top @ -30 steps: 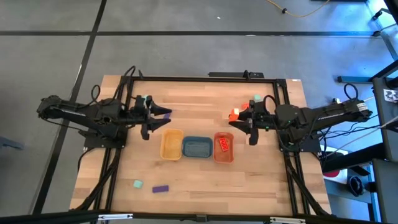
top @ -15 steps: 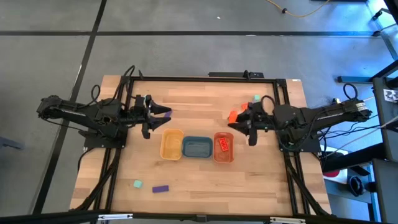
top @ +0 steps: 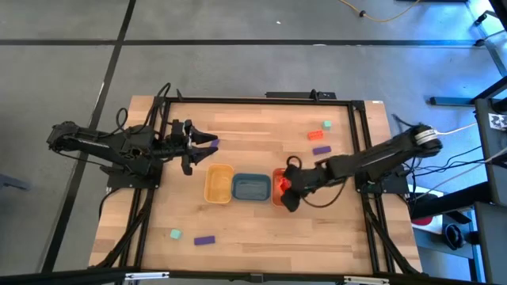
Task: Sort & place blocks by color
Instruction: Put the bottom orange game piece into the orange bin, then put the top left blue block into the yellow bin
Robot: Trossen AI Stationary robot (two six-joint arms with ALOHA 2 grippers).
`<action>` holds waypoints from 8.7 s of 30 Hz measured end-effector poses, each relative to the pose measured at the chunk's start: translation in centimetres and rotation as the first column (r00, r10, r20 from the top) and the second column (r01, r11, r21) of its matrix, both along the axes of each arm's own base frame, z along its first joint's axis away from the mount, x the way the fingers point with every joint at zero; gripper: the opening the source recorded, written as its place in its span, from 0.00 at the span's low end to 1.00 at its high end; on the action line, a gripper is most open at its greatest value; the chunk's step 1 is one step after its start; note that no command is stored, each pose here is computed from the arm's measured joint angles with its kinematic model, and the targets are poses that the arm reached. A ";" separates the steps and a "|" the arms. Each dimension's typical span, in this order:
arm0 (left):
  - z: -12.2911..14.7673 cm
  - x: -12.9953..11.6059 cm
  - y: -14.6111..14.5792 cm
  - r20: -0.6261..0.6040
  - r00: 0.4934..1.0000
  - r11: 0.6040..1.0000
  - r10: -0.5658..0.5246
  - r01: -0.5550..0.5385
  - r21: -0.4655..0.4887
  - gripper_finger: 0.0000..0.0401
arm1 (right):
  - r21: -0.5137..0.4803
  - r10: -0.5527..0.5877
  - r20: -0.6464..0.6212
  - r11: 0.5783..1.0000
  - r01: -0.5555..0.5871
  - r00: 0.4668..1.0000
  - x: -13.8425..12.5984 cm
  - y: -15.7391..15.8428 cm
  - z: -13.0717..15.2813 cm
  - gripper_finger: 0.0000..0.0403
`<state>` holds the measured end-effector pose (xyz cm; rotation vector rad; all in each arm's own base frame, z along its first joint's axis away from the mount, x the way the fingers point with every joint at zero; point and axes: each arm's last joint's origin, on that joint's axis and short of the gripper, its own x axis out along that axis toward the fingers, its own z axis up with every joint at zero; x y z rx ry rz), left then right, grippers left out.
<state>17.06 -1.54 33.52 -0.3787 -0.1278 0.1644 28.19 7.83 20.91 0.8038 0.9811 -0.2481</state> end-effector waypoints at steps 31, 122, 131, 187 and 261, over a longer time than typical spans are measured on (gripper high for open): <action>0.0 0.0 0.1 0.000 0.999 0.999 0.038 -0.038 -0.004 0.54 | 0.030 -0.239 -0.204 0.968 0.250 0.949 1.5 0.1 -5.2 0.34; 0.0 0.0 0.0 -0.019 1.000 0.998 0.002 0.000 0.067 0.54 | -0.390 0.111 0.743 0.873 0.293 0.660 -8.6 -4.5 11.3 0.40; 0.0 0.0 0.0 -0.030 0.999 0.992 0.019 -0.015 0.129 0.54 | -0.442 0.154 0.731 0.849 0.290 0.665 -8.6 -4.5 11.3 0.40; -14.0 -2.7 18.4 -0.958 0.147 0.622 0.246 -0.782 0.040 0.66 | -0.462 0.123 0.706 0.826 0.322 0.697 -8.7 -4.6 11.0 0.40; 0.8 1.6 -1.6 -0.048 0.989 0.989 0.141 -0.139 0.044 0.31 | -0.416 0.085 0.721 0.847 0.331 0.688 -8.6 -4.6 11.0 0.40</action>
